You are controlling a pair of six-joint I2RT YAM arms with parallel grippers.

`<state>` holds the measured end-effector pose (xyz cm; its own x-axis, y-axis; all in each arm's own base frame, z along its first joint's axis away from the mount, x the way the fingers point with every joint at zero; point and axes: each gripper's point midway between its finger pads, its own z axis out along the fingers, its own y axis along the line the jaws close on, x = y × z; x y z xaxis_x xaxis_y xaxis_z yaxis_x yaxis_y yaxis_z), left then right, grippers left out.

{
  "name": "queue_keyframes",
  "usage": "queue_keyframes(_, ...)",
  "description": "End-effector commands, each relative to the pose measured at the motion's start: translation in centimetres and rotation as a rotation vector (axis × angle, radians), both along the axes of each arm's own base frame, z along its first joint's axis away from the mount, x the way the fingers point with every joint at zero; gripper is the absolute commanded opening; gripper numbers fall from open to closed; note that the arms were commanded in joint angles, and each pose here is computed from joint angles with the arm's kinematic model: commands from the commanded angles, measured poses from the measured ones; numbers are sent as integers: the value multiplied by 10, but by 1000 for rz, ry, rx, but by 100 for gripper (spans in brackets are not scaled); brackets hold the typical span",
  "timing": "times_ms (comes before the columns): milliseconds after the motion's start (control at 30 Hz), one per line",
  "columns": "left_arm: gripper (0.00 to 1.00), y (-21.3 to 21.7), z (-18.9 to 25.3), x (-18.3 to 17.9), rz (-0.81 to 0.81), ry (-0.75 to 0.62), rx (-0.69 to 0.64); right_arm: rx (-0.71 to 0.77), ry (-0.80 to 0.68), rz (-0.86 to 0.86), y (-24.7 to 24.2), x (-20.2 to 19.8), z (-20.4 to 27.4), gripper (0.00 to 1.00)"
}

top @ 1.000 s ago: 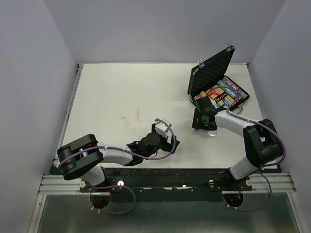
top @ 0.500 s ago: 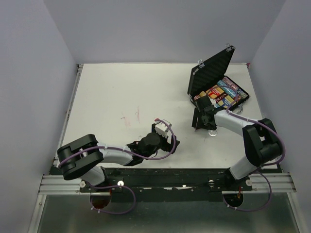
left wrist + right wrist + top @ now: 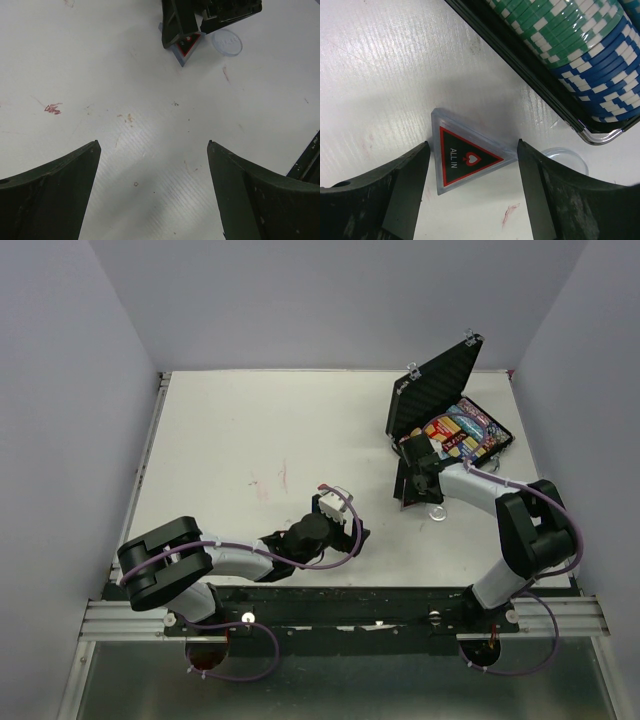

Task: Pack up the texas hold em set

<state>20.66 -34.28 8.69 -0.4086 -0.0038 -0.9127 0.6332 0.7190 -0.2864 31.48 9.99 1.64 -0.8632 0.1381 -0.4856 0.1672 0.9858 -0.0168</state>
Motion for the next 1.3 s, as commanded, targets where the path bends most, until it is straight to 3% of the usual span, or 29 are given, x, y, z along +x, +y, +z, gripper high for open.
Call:
queue_keyframes(0, 95, 1, 7, 2, 19, -22, -23, -74, 135, 5, -14, -31, -25, 79)
queue_keyframes(633, 95, 1, 7, 2, 18, -23, -24, -50, 168, -11, -13, -42, -26, 77)
queue_keyframes(1000, 95, 2, 8, 2, 19, -24, -26, -38, 137, -4, -11, -37, -12, 54)
queue_keyframes(1267, 95, 2, 7, 1, 19, -24, -25, -94, -31, 13, -17, 14, 53, 46)
